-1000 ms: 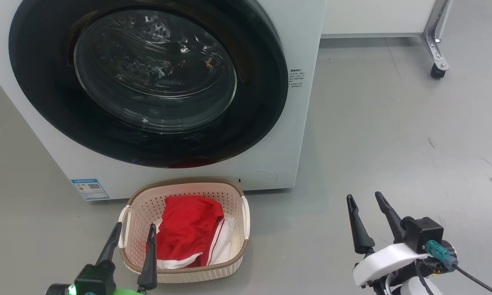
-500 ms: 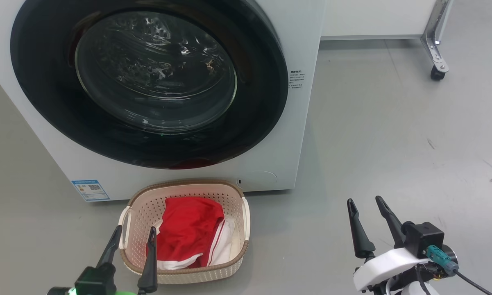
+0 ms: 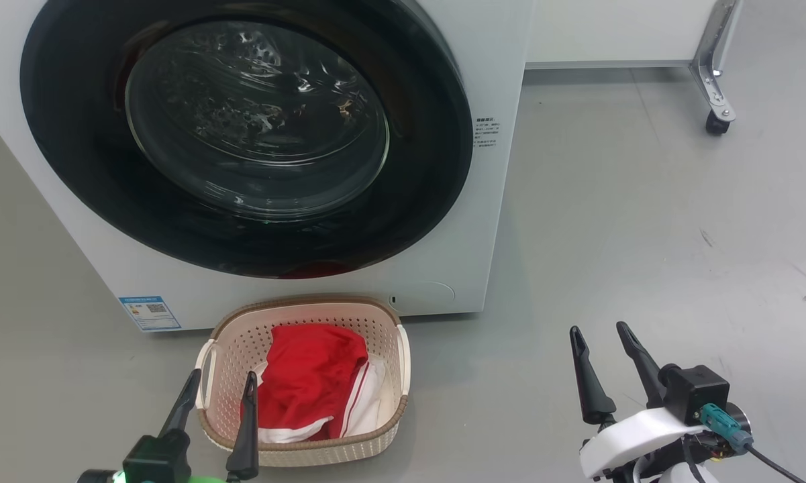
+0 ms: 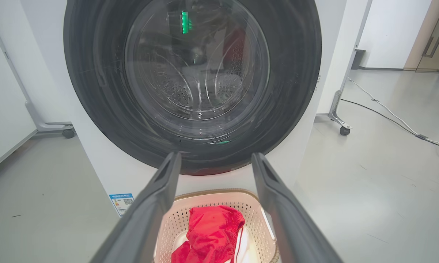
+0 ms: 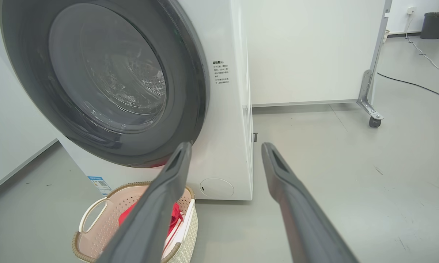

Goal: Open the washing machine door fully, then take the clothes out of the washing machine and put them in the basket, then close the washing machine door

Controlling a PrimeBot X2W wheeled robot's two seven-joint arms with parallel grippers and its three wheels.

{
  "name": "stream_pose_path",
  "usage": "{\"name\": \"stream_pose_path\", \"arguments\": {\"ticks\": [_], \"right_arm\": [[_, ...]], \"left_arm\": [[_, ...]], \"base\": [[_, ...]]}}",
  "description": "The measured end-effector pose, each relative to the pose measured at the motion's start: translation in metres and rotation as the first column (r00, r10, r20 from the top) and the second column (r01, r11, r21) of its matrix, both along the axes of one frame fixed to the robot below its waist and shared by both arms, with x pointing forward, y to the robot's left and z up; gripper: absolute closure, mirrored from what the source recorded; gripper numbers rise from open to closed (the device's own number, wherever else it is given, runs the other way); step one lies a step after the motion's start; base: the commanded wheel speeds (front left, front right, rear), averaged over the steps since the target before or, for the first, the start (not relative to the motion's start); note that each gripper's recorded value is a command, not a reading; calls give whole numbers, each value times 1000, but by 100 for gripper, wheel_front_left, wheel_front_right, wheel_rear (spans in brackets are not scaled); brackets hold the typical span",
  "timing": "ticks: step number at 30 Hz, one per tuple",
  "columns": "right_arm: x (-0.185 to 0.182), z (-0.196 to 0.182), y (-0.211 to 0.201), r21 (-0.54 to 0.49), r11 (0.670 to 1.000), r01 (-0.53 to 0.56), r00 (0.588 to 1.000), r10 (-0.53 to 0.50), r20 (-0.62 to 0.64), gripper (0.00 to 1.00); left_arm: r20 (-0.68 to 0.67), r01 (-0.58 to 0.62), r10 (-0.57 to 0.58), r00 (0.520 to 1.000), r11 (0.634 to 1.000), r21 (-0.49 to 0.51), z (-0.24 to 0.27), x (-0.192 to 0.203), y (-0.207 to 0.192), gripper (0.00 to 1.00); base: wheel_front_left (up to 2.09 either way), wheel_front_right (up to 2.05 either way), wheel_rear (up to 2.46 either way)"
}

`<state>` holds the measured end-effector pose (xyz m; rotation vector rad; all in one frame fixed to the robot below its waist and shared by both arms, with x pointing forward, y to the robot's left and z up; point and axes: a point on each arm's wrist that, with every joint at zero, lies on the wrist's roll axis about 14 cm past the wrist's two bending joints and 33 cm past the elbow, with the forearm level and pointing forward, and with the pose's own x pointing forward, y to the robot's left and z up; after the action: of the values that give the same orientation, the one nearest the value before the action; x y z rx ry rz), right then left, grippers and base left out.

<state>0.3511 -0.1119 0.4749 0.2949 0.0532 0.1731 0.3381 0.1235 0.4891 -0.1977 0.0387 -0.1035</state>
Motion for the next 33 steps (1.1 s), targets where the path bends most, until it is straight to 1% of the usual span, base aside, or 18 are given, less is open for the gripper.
{"name": "stream_pose_path", "arguments": {"ticks": [4, 5, 7, 13, 17, 25, 33], "right_arm": [[-1, 0, 1, 1, 1000, -2, 1000, 2, -1, 0], [-2, -1, 1, 1, 1000, -2, 1000, 2, -1, 100], [-4, -7, 1, 0, 1000, -3, 1000, 3, -21, 100], [-25, -42, 1, -11, 1000, -1, 991, 0, -136, 100], [-28, -45, -1, 10, 1000, 10, 988, -8, -153, 100], [-25, -45, -9, 114, 991, 67, 982, -45, -184, 100], [-22, -45, -18, 202, 972, 119, 974, -74, -216, 100]], "left_arm": [[3, -2, 2, 1000, 1000, -1, 1, -1, 1, 0], [3, -3, 3, 1000, 1000, -1, 1, -1, 1, 100], [-16, -3, 3, 1000, 1000, -1, -5, -2, 0, 100], [-91, 8, -8, 996, 1000, 2, -28, -11, -6, 100], [-104, 4, -6, 995, 1000, -21, -31, -13, -6, 100], [-122, -22, 5, 993, 990, -136, -30, -13, -4, 100], [-165, -72, 32, 986, 967, -243, -34, -12, 5, 100]], "base": [[0, 0, 0], [0, 0, 0], [0, 0, 0], [0, 0, 0], [0, 0, 0], [0, 0, 0], [0, 0, 0]]}}
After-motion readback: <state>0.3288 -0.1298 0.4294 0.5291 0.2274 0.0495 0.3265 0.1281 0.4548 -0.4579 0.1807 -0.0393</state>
